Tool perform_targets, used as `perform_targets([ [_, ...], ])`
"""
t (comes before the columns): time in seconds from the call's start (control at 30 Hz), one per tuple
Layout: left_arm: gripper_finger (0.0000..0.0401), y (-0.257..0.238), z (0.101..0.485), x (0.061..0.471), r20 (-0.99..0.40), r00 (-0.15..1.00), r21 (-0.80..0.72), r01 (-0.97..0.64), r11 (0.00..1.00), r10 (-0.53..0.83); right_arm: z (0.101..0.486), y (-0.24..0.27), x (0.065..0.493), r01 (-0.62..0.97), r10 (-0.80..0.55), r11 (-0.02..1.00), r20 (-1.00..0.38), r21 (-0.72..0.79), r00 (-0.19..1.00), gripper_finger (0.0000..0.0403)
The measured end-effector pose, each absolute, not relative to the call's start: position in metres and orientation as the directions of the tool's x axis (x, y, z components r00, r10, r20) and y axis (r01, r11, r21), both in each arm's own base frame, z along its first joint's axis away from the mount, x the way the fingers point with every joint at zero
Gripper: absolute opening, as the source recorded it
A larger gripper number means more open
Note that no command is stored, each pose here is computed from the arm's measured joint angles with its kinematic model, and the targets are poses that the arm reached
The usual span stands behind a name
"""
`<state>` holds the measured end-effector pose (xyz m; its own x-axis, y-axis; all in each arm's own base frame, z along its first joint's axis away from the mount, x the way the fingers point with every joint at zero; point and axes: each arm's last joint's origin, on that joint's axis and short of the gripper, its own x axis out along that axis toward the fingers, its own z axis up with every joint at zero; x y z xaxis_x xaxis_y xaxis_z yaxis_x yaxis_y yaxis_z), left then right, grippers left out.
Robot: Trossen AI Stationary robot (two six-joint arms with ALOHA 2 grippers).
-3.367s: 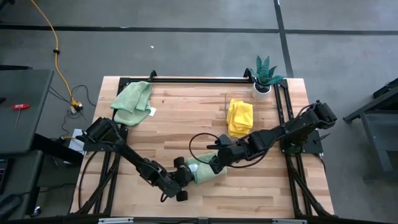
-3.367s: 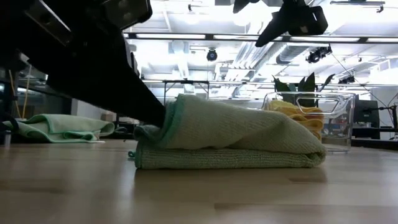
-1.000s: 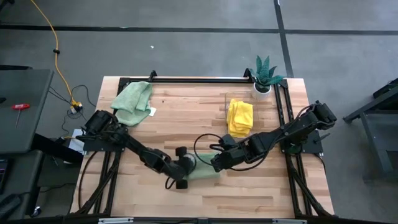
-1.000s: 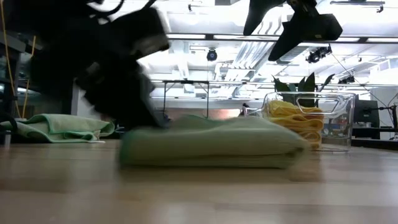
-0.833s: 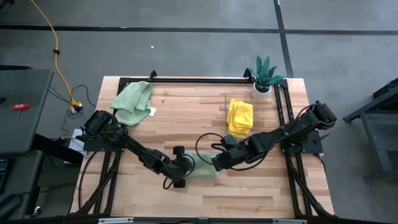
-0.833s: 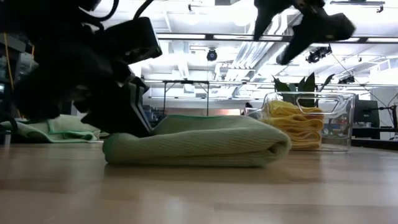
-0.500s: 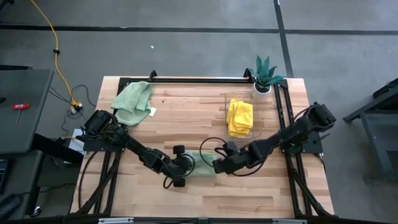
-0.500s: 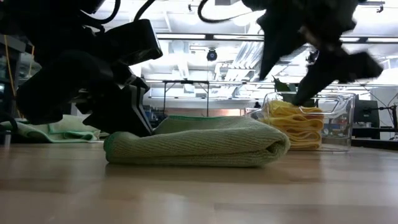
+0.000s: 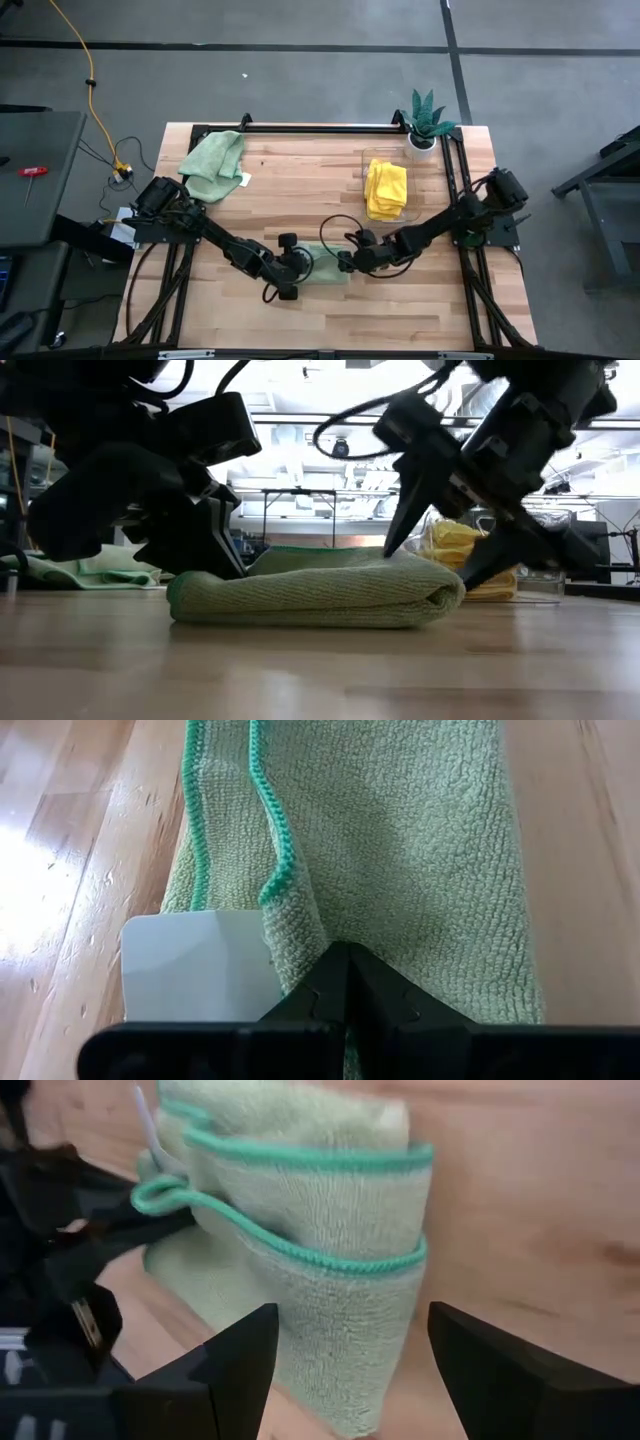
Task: Fold microfiber towels
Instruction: Put the folded green microfiber towel into the transparent bin
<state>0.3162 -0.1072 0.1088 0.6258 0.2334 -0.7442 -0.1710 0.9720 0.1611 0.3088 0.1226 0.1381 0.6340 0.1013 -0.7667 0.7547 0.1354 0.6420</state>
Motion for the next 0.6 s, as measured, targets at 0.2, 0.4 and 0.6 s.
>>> perform_targets([
  [0.2,0.0,-0.106,0.109,0.316,-0.745,0.624,0.162,-0.175,0.971,0.236,0.121,0.127,0.322,0.714,0.092,0.07,-0.718,0.696,0.69,0.0249],
  [0.4,0.0,-0.106,0.109,0.316,-0.747,0.622,0.159,-0.175,0.972,0.234,0.117,0.125,0.326,0.69,0.02,0.02,-0.69,0.724,0.724,0.024],
  [0.6,0.0,-0.106,0.108,0.316,-0.749,0.62,0.139,-0.198,0.97,0.234,0.115,0.124,0.324,0.704,0.002,0.04,-0.705,0.709,0.709,0.0113],
])
